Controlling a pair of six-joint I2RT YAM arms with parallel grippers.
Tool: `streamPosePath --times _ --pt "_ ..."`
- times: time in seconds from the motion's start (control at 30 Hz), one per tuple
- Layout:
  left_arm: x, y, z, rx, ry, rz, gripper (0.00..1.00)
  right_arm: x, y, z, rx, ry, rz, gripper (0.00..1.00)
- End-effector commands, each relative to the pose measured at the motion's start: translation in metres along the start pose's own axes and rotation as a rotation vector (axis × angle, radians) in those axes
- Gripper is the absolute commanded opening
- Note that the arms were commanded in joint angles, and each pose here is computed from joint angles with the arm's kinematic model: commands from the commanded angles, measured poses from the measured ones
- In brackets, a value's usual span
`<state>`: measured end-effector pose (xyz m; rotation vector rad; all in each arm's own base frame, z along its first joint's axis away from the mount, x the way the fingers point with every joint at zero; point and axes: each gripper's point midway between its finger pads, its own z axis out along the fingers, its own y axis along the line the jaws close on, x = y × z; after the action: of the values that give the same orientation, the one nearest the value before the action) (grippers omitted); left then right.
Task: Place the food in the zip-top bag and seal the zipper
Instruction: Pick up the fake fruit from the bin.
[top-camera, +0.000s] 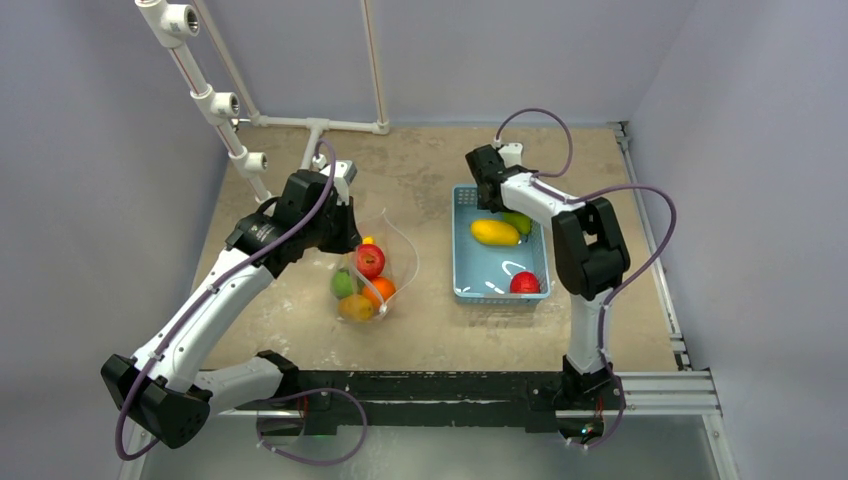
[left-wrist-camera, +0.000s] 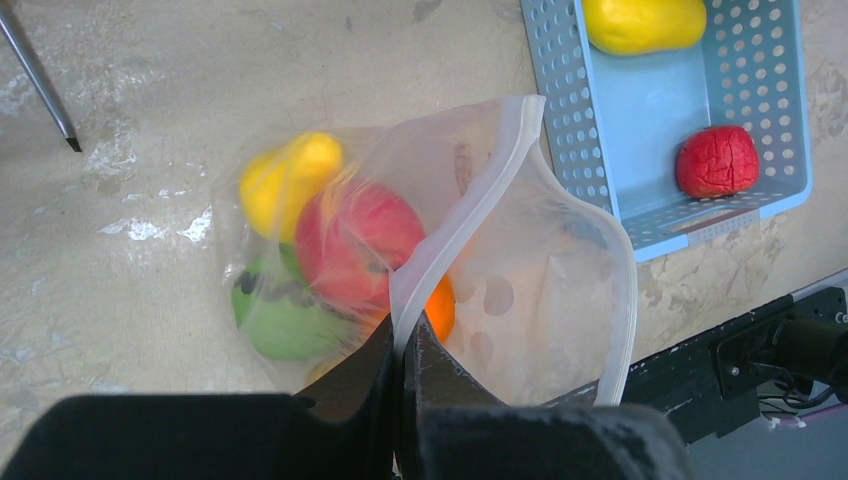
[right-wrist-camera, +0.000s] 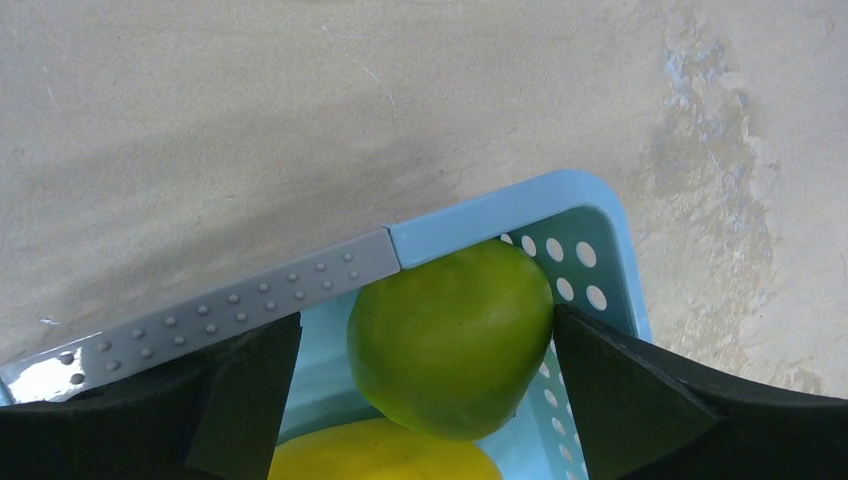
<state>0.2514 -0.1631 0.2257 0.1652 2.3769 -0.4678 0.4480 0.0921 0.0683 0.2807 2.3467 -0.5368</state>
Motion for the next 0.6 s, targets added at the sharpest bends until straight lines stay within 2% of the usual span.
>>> streamPosePath --times 0.0,0.17,0.27,0.47,0.57 --pt "-0.009 -0.006 -0.004 0.034 -0.046 0.024 0.00 -0.017 0.000 -0.003 0.003 -0.038 0.033 0.96" --pt "-0.010 -0.006 -0.005 0.035 -0.050 0.024 0.00 -0.013 0.000 0.000 0.010 -0.029 0.025 0.85" --pt "-0.010 -0.006 -0.006 0.032 -0.051 0.023 0.00 -0.016 0.000 -0.003 0.005 -0.035 0.031 0.73" --pt "-0.009 -0.006 -0.006 0.032 -0.051 0.022 0.00 -0.024 -0.004 -0.013 -0.009 -0.052 0.054 0.41" --pt "-0.010 -0.006 -0.006 0.032 -0.053 0.018 0.00 -0.032 -0.010 -0.023 -0.016 -0.067 0.080 0.34"
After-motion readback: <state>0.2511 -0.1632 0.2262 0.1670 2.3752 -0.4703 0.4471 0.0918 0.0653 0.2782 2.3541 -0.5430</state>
